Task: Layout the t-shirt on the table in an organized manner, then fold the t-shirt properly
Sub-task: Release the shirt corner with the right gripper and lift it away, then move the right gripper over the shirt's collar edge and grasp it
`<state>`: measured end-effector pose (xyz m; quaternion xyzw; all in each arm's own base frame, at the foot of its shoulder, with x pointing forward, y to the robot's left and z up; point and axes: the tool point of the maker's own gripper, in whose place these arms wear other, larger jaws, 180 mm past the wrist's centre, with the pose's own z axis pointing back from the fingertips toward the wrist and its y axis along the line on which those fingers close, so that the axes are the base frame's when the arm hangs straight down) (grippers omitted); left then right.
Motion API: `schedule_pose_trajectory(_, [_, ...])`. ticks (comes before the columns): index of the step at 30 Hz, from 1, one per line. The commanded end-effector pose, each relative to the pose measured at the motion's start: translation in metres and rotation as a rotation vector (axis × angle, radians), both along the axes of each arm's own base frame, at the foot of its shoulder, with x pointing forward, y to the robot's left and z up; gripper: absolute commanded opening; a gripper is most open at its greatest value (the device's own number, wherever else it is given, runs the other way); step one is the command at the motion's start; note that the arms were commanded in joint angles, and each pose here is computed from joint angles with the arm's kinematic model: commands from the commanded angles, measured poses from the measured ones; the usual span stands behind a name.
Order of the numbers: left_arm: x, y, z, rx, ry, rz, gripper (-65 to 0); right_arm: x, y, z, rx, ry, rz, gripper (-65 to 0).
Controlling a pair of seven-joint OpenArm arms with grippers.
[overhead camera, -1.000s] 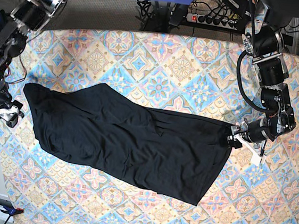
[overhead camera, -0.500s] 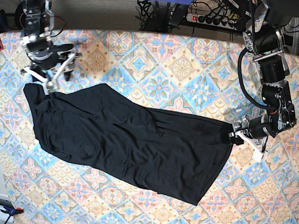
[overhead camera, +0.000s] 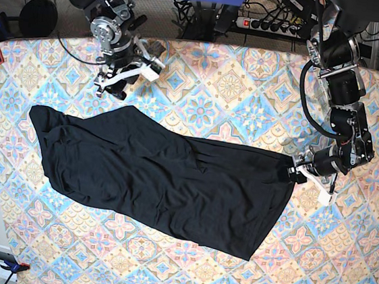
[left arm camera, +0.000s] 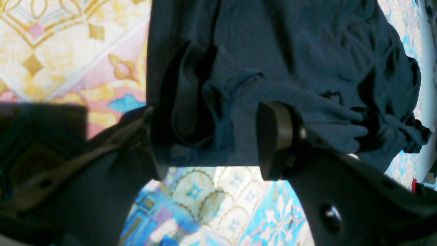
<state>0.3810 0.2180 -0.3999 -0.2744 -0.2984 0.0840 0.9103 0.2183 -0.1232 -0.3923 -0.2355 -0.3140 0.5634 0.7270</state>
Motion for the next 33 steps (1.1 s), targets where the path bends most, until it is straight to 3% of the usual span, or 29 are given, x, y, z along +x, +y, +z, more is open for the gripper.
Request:
schedule_pose_trajectory(1, [0.015, 0.006, 0.020, 0.002, -0.066, 0.010, -28.6, 0.009, -0.002, 0.011, -0.004, -0.047, 0.001, -33.0])
schedule_pose_trajectory(5, [0.015, 0.006, 0.020, 0.002, -0.066, 0.010, -28.6, 0.028, 0.011, 0.022, 0.035, -0.096, -0.011, -33.0])
schedule_pose_trajectory(13, [0.015, 0.006, 0.020, 0.002, -0.066, 0.010, -28.6, 0.038, 0.037, 0.008, 0.025, -0.079, 0.064, -33.0])
schedule_pose_trajectory(27, [0.015, 0.006, 0.020, 0.001, -0.064, 0.010, -28.6, 0.024, 0.023, -0.033, -0.044, 0.023, 0.056, -33.0])
schedule_pose_trajectory(33, [0.015, 0.006, 0.020, 0.001, -0.064, 0.010, -28.6, 0.040, 0.039, -0.029, -0.009, -0.001, 0.039, -33.0])
